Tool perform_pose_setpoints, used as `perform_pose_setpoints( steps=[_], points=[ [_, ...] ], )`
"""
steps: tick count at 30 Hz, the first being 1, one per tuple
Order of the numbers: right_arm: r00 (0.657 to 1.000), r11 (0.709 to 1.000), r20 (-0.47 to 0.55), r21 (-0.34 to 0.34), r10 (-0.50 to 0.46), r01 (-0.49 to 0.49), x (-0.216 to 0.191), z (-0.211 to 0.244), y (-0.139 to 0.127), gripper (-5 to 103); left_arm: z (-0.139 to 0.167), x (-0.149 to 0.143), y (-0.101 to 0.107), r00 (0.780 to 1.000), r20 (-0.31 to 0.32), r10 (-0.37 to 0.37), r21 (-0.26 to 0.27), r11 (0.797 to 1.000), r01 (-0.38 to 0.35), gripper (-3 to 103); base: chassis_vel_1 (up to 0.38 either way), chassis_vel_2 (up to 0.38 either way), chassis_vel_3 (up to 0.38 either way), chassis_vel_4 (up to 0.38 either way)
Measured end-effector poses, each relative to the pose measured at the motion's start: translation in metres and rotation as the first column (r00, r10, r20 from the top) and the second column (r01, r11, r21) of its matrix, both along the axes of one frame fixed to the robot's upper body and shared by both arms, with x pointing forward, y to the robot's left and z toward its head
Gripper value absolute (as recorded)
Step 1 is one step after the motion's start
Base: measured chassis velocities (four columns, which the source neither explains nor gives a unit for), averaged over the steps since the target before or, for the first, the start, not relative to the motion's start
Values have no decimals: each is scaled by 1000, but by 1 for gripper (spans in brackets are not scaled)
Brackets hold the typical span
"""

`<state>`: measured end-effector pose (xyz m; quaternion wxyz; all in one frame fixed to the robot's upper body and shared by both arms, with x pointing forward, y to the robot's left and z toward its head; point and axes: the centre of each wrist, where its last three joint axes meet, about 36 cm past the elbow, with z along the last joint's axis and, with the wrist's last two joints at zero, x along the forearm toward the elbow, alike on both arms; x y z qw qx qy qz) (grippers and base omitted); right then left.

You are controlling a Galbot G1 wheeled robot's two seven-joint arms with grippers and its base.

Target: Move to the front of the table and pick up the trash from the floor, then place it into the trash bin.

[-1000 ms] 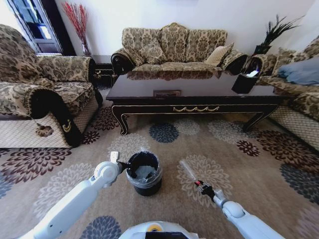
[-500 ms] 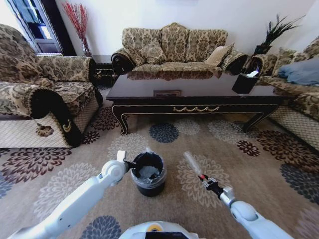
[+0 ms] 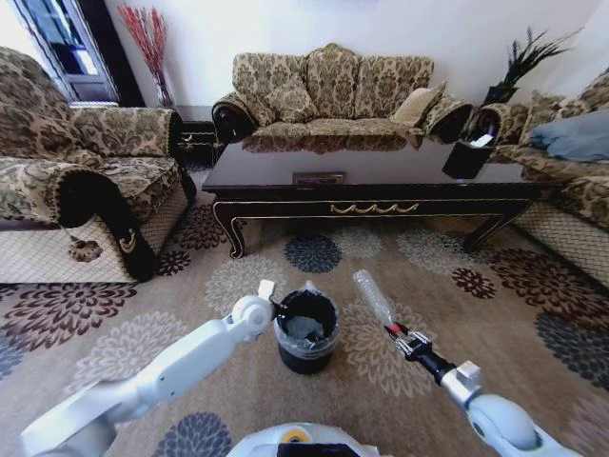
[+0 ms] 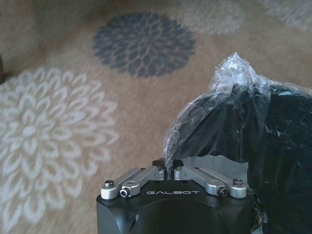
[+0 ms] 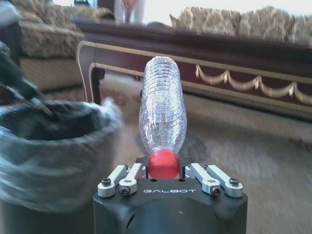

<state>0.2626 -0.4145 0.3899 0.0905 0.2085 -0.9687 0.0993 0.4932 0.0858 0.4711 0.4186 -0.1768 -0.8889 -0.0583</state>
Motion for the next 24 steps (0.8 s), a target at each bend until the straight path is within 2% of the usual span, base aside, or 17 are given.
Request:
perform_pose_setpoints(
  steps=[6,8,11,14,19,24],
  points=[
    [997,998,64,36,48,-51,-6,33,26,30,16,9,-23,999,17,-30,-11,999,30,4,0,0,0,0],
    [993,995,89,59,80,-86,-9,52,46,30,25,10,-35,998,24,-54,-19,998,54,4,0,0,0,0],
    [991,992,97,70,94,-102,-10,60,56,30,28,9,-41,997,28,-65,-21,998,66,4,0,0,0,0],
    [986,984,102,99,135,-145,-12,73,82,30,33,6,-55,995,33,-94,-24,995,95,4,0,0,0,0],
    [985,982,92,106,148,-158,-8,69,96,30,40,1,-70,992,36,-124,-31,992,125,4,0,0,0,0],
    [988,985,75,105,132,-139,-6,61,96,30,43,-7,-79,987,34,-157,-37,987,158,4,0,0,0,0]
  ],
)
